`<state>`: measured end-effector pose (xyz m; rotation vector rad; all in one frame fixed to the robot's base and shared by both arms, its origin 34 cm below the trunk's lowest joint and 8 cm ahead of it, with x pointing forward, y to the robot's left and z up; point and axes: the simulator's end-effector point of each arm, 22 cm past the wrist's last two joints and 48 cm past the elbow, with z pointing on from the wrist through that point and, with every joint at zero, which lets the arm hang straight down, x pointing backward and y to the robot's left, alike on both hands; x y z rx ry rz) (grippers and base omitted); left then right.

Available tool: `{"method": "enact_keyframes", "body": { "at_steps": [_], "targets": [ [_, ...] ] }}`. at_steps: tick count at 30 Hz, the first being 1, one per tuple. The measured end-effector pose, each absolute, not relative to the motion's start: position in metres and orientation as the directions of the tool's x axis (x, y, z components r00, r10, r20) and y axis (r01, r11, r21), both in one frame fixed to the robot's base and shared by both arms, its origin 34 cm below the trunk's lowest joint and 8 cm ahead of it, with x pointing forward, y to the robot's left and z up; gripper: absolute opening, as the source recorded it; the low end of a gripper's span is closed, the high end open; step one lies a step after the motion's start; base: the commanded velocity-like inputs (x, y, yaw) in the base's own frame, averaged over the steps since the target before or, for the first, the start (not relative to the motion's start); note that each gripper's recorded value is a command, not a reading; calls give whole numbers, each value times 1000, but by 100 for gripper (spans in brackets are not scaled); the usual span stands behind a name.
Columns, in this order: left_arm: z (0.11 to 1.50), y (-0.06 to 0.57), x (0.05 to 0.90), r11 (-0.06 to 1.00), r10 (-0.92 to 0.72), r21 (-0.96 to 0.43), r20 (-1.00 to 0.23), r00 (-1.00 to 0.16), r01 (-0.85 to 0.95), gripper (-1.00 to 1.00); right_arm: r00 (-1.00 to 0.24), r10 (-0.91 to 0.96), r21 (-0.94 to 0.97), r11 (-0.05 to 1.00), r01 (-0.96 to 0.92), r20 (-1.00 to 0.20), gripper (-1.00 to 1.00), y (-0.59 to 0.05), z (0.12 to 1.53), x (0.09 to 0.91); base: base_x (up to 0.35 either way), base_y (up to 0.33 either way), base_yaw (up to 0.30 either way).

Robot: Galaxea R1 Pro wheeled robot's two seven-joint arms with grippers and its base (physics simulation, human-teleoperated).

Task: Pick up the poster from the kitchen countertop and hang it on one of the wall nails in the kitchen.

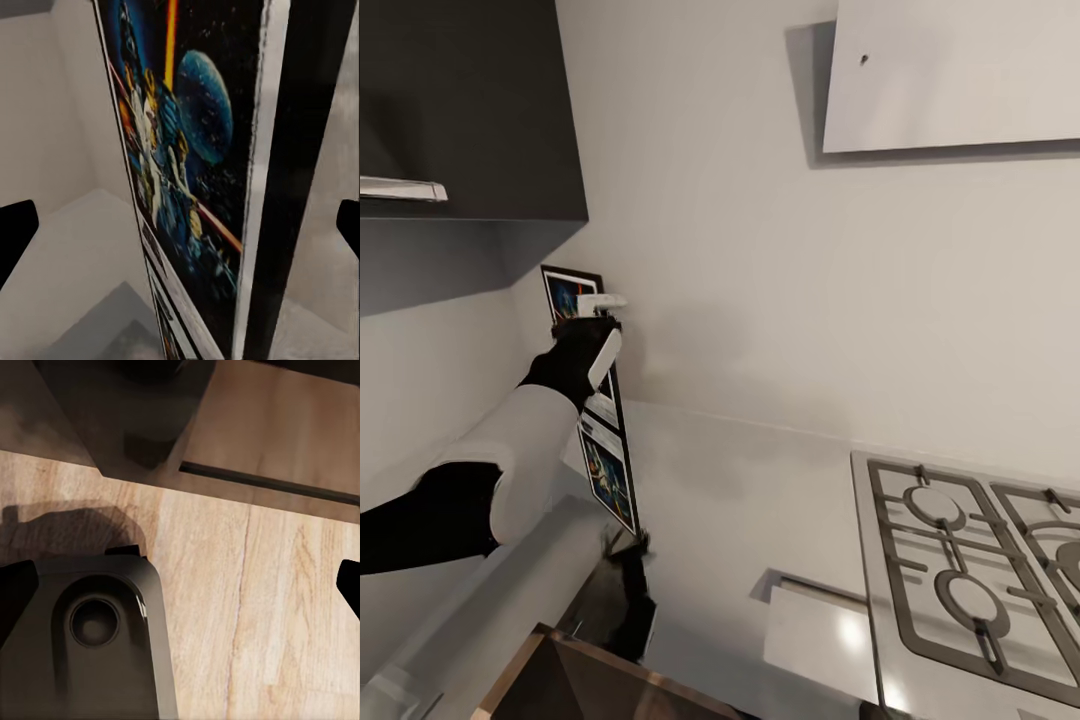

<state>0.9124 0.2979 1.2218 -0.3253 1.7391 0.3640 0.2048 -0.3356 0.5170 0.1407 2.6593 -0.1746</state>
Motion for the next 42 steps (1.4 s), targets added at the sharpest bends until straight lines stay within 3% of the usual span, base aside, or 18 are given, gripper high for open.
{"method": "enact_keyframes", "body": {
  "at_steps": [17, 42],
  "targets": [
    [1240, 272, 917, 936, -24, 31, -989, -149, -351, 100, -887, 69, -100, 987, 129, -456, 100, -336, 517, 203, 0, 0, 0],
    [1237, 271, 931, 936, -5, 76, -973, -232, -343, 100, -903, 68, -104, 987, 124, -425, 100, -336, 515, 191, 0, 0, 0]
  ]
}}
